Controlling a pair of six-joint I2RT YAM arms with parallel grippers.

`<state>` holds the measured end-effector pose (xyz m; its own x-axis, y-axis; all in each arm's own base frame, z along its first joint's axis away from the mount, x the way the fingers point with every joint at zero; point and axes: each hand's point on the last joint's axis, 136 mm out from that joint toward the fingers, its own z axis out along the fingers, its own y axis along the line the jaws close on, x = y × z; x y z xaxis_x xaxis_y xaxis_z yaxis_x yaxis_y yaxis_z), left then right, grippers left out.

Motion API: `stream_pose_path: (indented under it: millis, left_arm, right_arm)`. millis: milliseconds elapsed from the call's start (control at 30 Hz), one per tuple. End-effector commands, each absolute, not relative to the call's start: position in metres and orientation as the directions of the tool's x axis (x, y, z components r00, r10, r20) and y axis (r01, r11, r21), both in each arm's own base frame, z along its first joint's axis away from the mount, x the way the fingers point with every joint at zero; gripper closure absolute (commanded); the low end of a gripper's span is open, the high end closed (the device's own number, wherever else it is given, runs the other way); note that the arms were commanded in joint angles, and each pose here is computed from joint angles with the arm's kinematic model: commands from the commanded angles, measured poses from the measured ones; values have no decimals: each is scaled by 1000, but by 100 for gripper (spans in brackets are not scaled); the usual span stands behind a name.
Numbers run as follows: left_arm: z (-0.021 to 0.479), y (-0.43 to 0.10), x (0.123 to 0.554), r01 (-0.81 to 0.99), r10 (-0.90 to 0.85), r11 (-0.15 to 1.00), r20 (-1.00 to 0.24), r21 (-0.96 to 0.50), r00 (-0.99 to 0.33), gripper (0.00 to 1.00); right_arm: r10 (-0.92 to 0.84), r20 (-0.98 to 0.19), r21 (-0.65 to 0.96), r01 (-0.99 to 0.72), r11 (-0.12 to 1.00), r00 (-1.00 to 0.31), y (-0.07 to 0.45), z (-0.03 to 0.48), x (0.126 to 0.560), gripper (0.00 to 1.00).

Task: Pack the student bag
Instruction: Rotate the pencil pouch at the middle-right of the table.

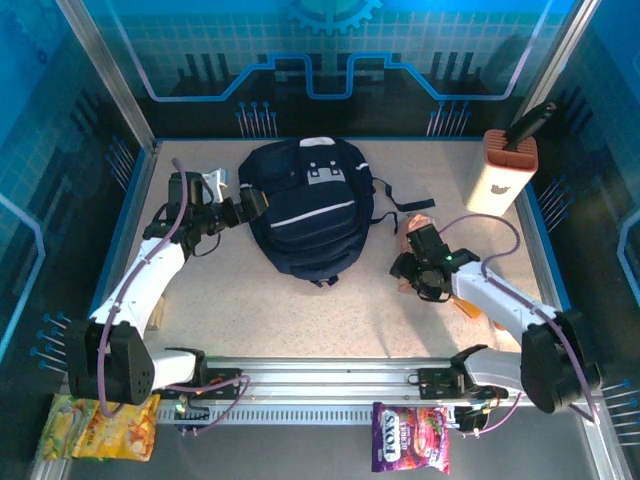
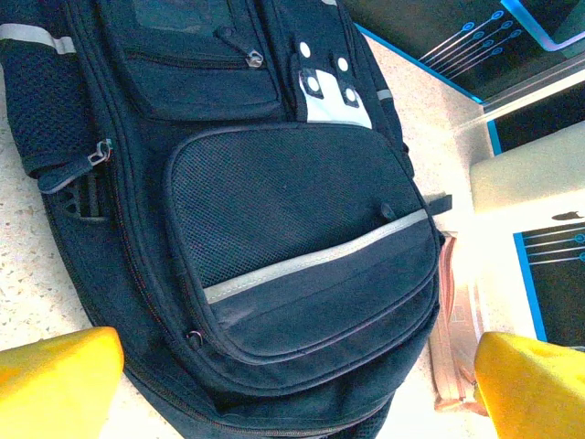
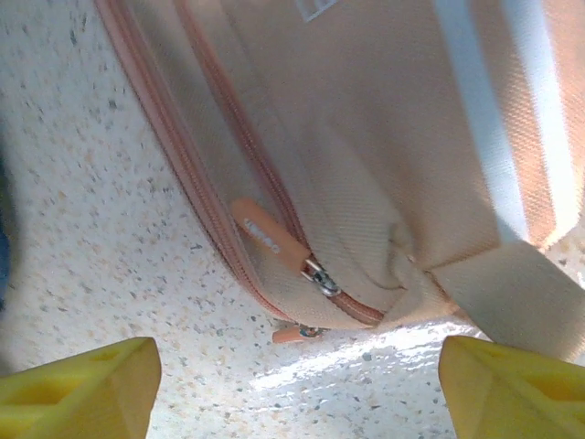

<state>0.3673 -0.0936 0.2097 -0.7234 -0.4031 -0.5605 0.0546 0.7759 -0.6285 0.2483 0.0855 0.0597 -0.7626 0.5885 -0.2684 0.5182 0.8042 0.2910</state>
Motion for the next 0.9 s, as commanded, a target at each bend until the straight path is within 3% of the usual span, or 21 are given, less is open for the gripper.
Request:
stream_pose_path:
  millis: [0,100,267,700,867]
  left_arm:
    - [212,-94,368,58,-408,763,-549,-644,-729,1]
    - [213,-94,367,60,-407,763,-550,-643,-729,1]
    - [212,-93,368,56,-406,768,-552,-639,-728,1]
    - [206,-95,370,50,-403,762,-534,-645,-743,1]
    - [204,-104,370,78,-376,757,-529,-649,-760,2]
  right_arm:
    - [758,-199,363,671,646,-621,69,47,244,19]
    - [837,-135,433,728,532,-531,64,40,246,21]
    - [881,-104,471,758,452,-461,57,39,255,22]
    - [905,-105,455,790,412,-412,33,40,266,23]
    - [889,-111,434,783,446,-445,33,26,270,36]
